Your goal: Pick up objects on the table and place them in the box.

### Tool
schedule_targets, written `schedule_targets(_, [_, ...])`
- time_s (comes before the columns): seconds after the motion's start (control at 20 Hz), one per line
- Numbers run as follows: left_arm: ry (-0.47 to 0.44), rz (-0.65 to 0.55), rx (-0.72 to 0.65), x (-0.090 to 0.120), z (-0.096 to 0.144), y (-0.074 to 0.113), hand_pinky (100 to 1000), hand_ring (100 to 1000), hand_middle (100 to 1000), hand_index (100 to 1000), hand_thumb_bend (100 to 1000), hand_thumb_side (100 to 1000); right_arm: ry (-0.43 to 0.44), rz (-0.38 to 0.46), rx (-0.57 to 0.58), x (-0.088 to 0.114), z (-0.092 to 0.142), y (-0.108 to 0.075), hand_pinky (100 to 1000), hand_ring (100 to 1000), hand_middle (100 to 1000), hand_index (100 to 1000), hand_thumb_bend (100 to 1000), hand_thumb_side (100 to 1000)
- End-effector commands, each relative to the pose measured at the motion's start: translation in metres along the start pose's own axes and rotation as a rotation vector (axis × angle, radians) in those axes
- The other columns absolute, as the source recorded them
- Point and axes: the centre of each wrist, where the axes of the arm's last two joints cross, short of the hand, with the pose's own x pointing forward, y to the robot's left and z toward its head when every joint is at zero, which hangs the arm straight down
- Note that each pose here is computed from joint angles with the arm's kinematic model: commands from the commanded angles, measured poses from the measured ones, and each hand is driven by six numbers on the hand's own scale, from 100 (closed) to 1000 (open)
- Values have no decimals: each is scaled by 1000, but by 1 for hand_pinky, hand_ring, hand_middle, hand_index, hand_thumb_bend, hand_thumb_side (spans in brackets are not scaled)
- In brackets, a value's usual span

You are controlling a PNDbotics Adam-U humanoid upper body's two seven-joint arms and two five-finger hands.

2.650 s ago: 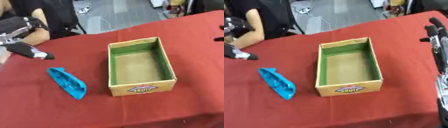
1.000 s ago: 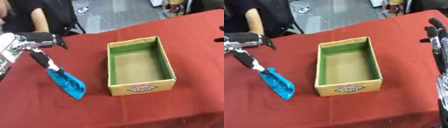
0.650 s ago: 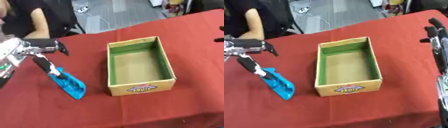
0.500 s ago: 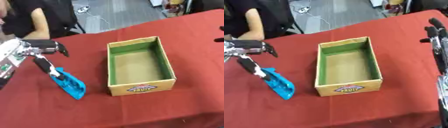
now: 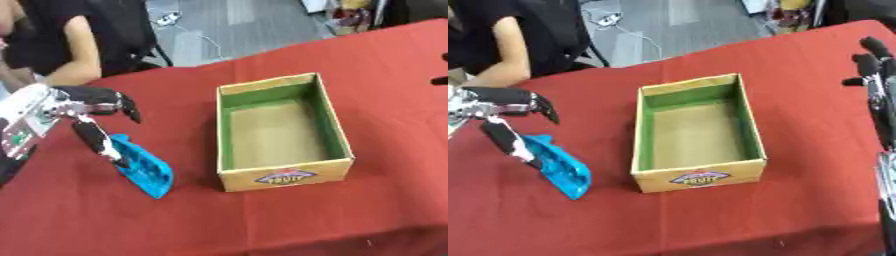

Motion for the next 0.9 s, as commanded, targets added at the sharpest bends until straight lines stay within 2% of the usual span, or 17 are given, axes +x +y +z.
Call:
schedule_targets(0.05, [-1, -14, -1, -2, 3, 9, 776, 777, 739, 817, 1000, 511, -34, 8, 1, 8, -7, -4, 675, 905, 963, 1000, 450, 1000])
schedule_targets(0.65, [-56, -1, -29, 7, -8, 8, 772, 771, 723, 808, 1000, 506, -38, 5, 1, 9, -7, -3, 675, 906, 963, 1000, 450, 1000])
schedule_targets(0.7, [-58, 0, -33, 8, -9, 8, 772, 771, 720, 806, 1000, 474, -38, 5, 1, 9, -7, -3, 675, 906, 963, 1000, 450, 1000])
schedule_targets(0.9, [-62, 3, -58, 8, -12, 5, 776, 771, 721, 805, 1000, 471, -40, 6, 0, 10, -8, -3, 675, 906, 963, 1000, 450, 1000])
